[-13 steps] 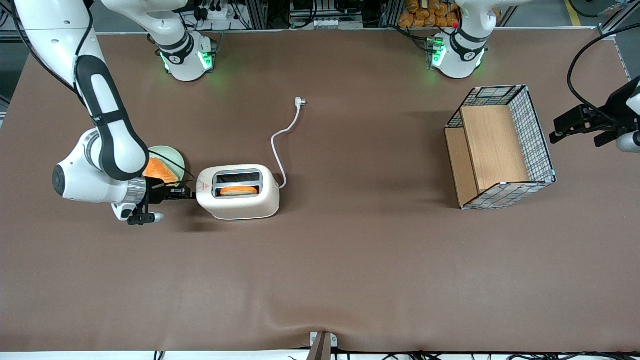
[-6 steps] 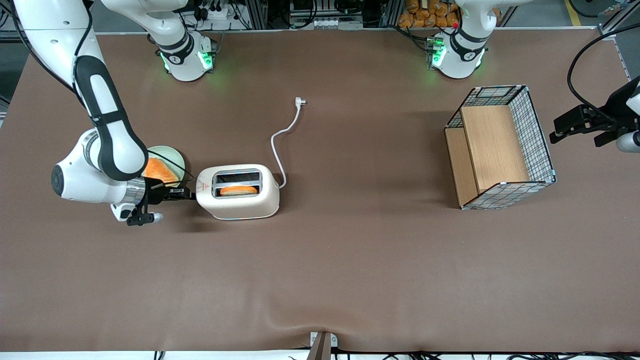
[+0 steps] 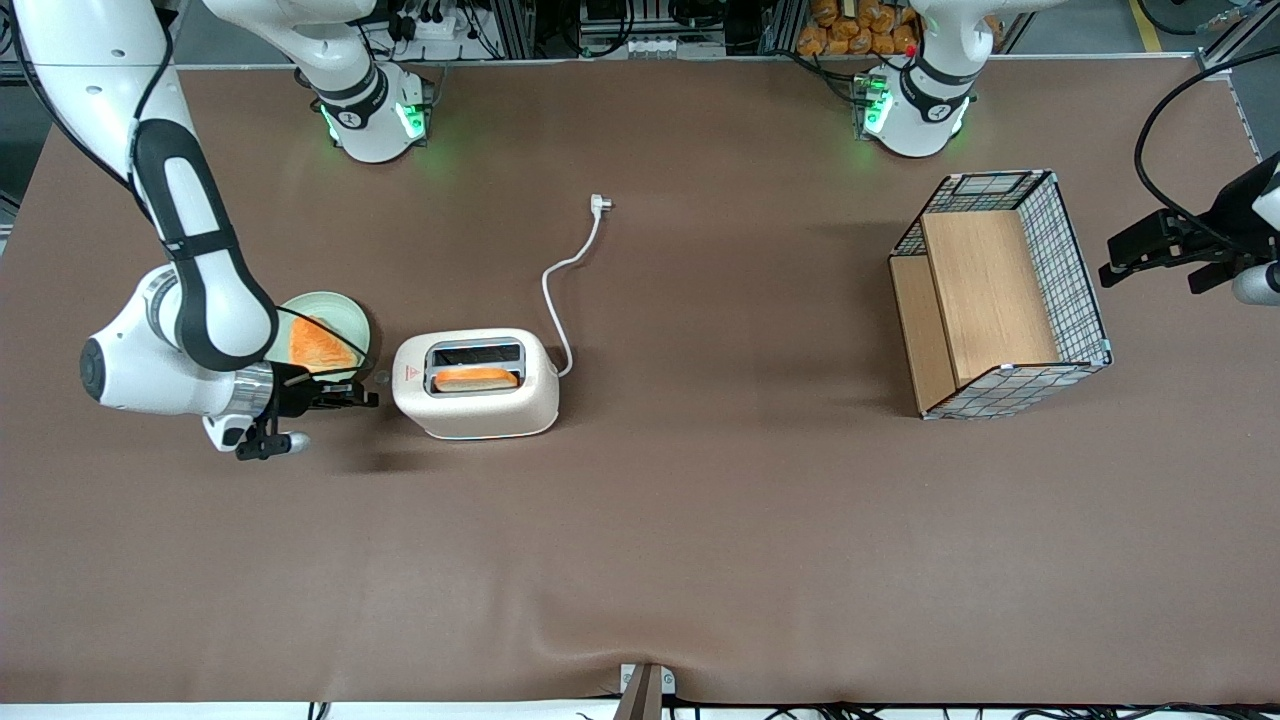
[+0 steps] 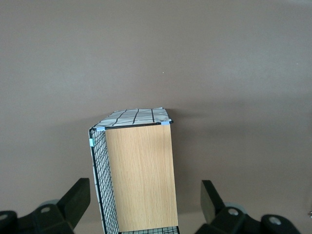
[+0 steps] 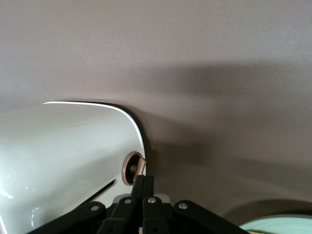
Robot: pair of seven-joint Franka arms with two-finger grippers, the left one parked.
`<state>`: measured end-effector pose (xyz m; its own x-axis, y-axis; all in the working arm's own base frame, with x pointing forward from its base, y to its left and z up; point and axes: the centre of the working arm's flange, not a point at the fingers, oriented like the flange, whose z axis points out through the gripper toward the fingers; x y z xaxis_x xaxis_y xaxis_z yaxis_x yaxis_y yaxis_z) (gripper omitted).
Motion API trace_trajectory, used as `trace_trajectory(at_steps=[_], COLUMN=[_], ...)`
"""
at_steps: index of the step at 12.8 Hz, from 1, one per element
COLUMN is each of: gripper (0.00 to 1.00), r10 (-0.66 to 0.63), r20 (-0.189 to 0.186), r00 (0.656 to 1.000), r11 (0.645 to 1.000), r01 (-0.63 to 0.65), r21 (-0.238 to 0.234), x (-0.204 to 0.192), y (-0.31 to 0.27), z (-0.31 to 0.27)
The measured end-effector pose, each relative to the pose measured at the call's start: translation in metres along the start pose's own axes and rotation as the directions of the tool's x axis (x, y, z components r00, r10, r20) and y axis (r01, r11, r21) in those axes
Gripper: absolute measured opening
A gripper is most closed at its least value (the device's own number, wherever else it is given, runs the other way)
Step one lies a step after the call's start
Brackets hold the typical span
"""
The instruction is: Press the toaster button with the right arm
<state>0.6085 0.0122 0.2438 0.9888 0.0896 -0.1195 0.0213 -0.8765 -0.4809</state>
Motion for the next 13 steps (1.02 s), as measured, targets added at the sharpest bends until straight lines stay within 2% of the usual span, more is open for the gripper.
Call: trace_trajectory(at_steps=[5,6,7,8,11,13], gripper=[0.66,0.75,0.89,0.98,1.0,1.0], r10=[-0.036,-0.032,-0.028,-0.034,-0.047,-0.02], r20=[0.023,0.026,0.024,0.02,-0.004,-0.006], r00=[0.999,0.999,0.999,0.999,0.999,1.0], r11=[0.998,0.998,0.997,0.995,0.973,0.971], r01=[0.037,0.034,0.029,0.036,0.045,0.018], r21=[-0.049,-0.056,-0.066,-0.089,-0.225,-0.238], x=[0.013,0.015,0.017,0.019,0.025,0.021], y=[0.01,0.012,0.015,0.016,0.002,-0.017], z=[-0.058,-0.073,-0.09,-0.105,-0.153,-0.181])
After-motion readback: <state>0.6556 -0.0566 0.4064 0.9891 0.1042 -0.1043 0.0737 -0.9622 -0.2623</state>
